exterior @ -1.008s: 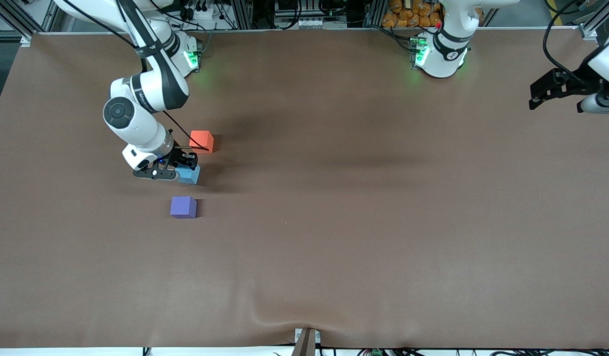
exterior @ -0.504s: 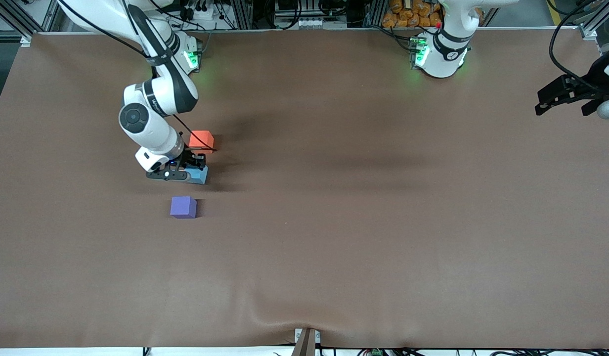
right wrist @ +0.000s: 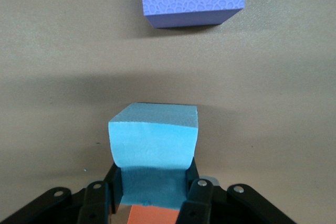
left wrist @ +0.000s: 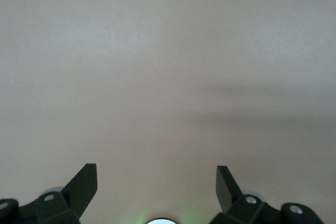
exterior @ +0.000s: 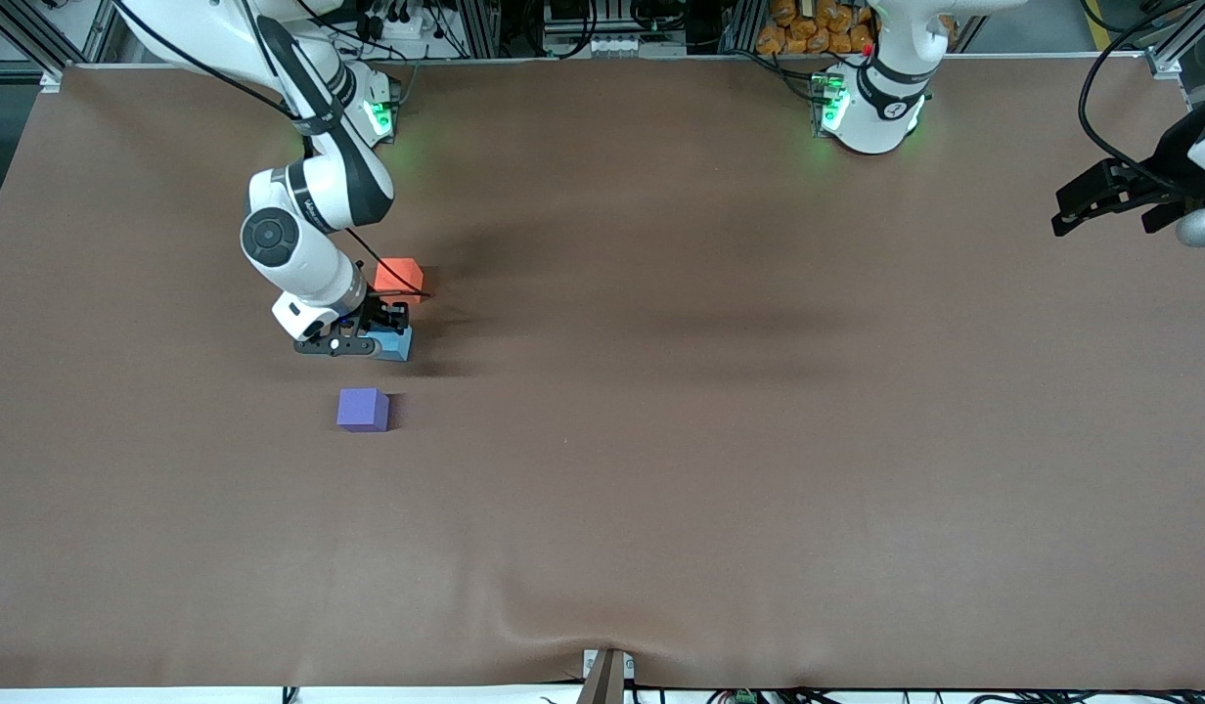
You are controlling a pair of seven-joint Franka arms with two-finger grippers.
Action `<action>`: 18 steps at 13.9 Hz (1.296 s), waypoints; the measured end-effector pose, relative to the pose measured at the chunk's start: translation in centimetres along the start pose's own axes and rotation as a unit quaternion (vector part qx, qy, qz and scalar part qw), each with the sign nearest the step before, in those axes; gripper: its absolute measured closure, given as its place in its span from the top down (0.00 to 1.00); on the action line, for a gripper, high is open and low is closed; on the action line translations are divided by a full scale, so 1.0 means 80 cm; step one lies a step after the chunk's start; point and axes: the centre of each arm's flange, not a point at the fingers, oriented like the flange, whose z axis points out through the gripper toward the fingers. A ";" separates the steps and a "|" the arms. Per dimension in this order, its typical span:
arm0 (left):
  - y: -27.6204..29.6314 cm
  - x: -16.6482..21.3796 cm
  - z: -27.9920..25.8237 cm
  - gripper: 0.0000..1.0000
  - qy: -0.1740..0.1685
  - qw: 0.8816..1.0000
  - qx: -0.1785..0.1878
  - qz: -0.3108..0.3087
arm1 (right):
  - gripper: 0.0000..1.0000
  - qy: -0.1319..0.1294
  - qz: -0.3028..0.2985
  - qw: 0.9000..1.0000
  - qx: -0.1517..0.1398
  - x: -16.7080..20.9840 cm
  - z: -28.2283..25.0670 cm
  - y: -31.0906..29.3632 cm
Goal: Place blue block between orange and purple blocks
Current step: 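Lower the blue block between the orange and purple blocks, then open the right gripper and draw it back from the blocks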
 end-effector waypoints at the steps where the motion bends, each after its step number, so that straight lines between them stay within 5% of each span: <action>1: 0.002 0.002 0.003 1.00 -0.002 1.000 0.000 0.001 | 0.50 0.001 0.001 1.000 0.000 0.000 0.003 0.001; 5: 0.019 0.011 0.015 1.00 -0.009 1.000 0.002 0.014 | 0.50 0.003 0.003 1.000 0.002 0.001 0.008 0.003; 10: 0.038 0.013 0.019 1.00 -0.012 1.000 0.006 0.028 | 0.96 -0.021 0.017 1.000 -0.001 0.026 -0.011 0.023; 14: 0.026 0.014 0.017 1.00 -0.010 1.000 0.007 0.019 | 1.00 -0.059 0.024 0.998 0.015 0.106 -0.172 -0.003; 18: -0.002 0.016 0.016 1.00 -0.010 1.000 0.006 -0.002 | 1.00 -0.024 0.028 0.999 0.028 0.159 -0.338 0.013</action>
